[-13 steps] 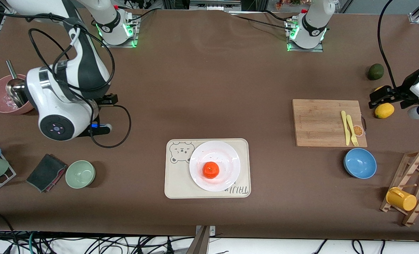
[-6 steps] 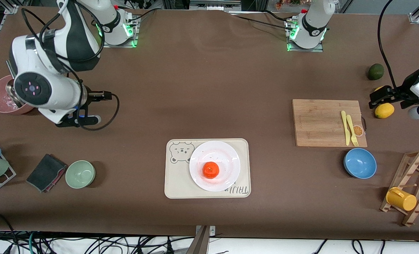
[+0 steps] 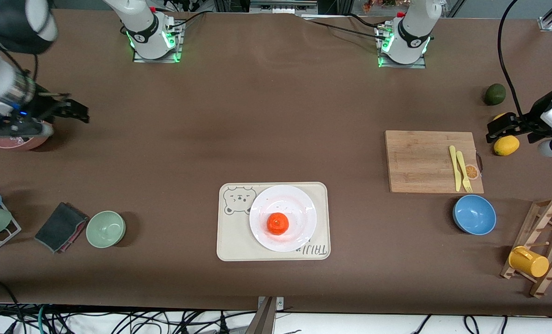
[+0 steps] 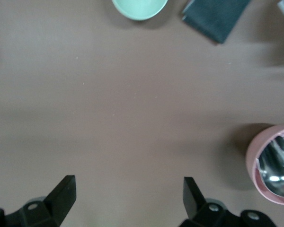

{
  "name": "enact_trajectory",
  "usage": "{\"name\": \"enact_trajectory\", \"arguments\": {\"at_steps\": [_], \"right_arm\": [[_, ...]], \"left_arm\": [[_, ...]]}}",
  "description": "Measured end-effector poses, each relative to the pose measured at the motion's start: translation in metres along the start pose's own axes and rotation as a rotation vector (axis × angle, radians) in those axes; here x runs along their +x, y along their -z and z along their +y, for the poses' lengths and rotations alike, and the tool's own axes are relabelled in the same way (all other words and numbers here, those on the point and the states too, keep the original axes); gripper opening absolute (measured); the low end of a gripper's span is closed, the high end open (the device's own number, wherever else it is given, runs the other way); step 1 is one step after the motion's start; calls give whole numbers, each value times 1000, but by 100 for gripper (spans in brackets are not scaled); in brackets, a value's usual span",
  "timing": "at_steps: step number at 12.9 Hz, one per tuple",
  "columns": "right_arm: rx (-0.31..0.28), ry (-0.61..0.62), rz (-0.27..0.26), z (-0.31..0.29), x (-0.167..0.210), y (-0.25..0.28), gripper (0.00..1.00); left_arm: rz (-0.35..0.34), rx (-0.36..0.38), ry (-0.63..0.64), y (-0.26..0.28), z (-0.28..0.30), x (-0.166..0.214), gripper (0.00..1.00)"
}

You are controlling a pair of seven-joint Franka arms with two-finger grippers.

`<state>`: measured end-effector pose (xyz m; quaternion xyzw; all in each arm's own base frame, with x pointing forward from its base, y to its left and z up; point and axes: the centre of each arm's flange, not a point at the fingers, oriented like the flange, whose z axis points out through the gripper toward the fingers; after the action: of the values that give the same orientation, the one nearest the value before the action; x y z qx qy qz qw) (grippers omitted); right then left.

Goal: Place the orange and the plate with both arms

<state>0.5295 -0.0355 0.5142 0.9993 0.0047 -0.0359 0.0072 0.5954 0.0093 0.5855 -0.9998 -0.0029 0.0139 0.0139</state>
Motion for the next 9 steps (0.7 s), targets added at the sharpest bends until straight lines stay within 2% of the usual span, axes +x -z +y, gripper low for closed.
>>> {"name": "enact_trajectory", "arguments": {"at_steps": [3,9], "right_arm": [[-3,-13,54,7,8,48,100],[-4,-21,34,11,19,46,100]], "left_arm": [[-1,0,0,0,0,0,100],[-1,0,0,-1,0,0,100]]}}
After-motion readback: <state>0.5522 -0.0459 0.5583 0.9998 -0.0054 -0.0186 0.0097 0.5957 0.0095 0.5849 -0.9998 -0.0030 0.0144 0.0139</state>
